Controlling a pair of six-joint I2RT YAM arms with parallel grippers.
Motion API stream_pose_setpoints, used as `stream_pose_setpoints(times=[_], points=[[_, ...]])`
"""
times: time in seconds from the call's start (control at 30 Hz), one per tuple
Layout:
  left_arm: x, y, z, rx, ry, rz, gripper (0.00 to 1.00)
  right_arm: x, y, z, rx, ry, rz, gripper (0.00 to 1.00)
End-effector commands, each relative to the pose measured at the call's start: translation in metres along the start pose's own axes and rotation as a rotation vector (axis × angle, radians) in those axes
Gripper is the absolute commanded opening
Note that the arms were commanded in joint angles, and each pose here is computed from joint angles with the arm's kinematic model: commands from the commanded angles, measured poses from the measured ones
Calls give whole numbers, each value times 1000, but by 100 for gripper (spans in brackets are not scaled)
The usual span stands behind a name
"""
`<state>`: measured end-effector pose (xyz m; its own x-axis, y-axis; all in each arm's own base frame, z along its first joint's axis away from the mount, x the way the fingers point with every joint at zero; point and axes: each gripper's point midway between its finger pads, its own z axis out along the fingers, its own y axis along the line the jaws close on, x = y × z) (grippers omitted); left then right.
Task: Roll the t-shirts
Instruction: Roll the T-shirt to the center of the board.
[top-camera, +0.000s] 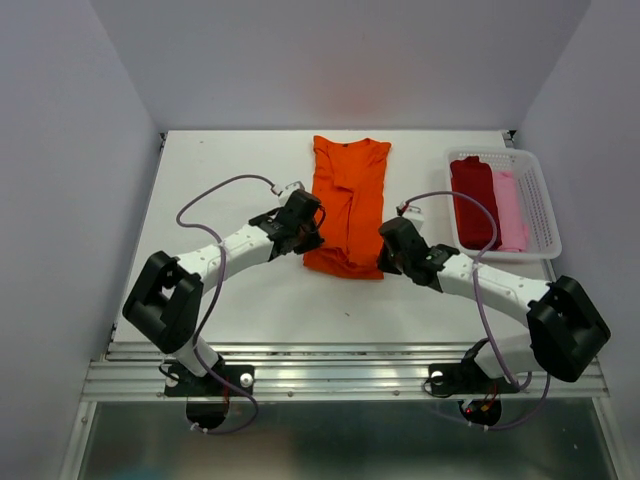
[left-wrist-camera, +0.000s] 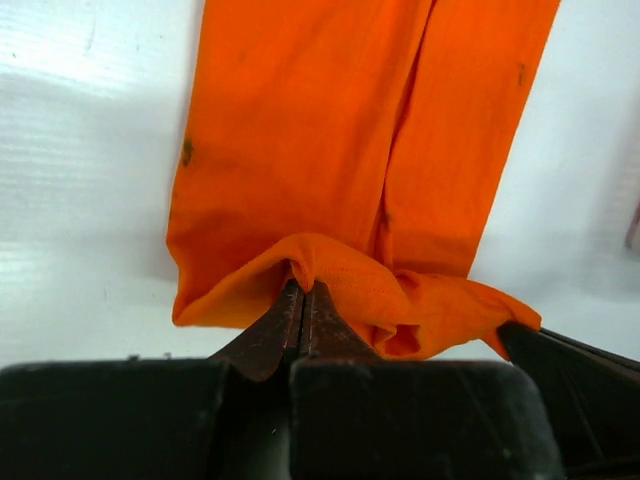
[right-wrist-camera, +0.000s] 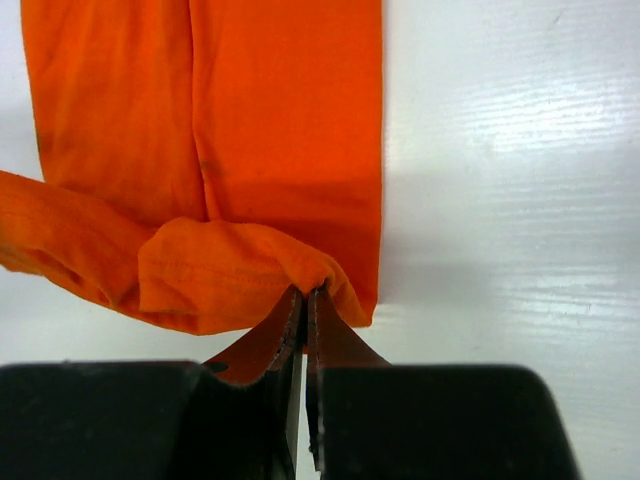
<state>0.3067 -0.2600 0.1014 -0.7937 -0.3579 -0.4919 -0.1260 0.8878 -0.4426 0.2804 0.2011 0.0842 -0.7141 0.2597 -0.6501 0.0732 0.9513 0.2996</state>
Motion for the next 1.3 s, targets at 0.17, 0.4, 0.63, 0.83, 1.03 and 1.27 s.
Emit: stream_pose_setpoints(times=[0.17, 0.4, 0.63, 0.83, 1.03, 1.27], points=[[-3, 1, -11, 49, 9, 37, 0, -10, 10, -7, -82, -26, 3, 1], [44, 20, -36, 106, 112, 12, 0, 39, 9, -24, -178, 126, 33, 1], [86, 31, -43, 106, 206, -2, 0, 74, 7, -35, -204, 209, 10, 1], [102, 47, -39, 59, 223, -31, 0, 87, -1, -37, -184, 229, 13, 1], [97, 50, -37, 18, 201, -36, 0, 77, -7, -39, -150, 181, 15, 1], [82, 41, -39, 9, 167, -23, 0, 54, -10, -41, -99, 105, -5, 1]])
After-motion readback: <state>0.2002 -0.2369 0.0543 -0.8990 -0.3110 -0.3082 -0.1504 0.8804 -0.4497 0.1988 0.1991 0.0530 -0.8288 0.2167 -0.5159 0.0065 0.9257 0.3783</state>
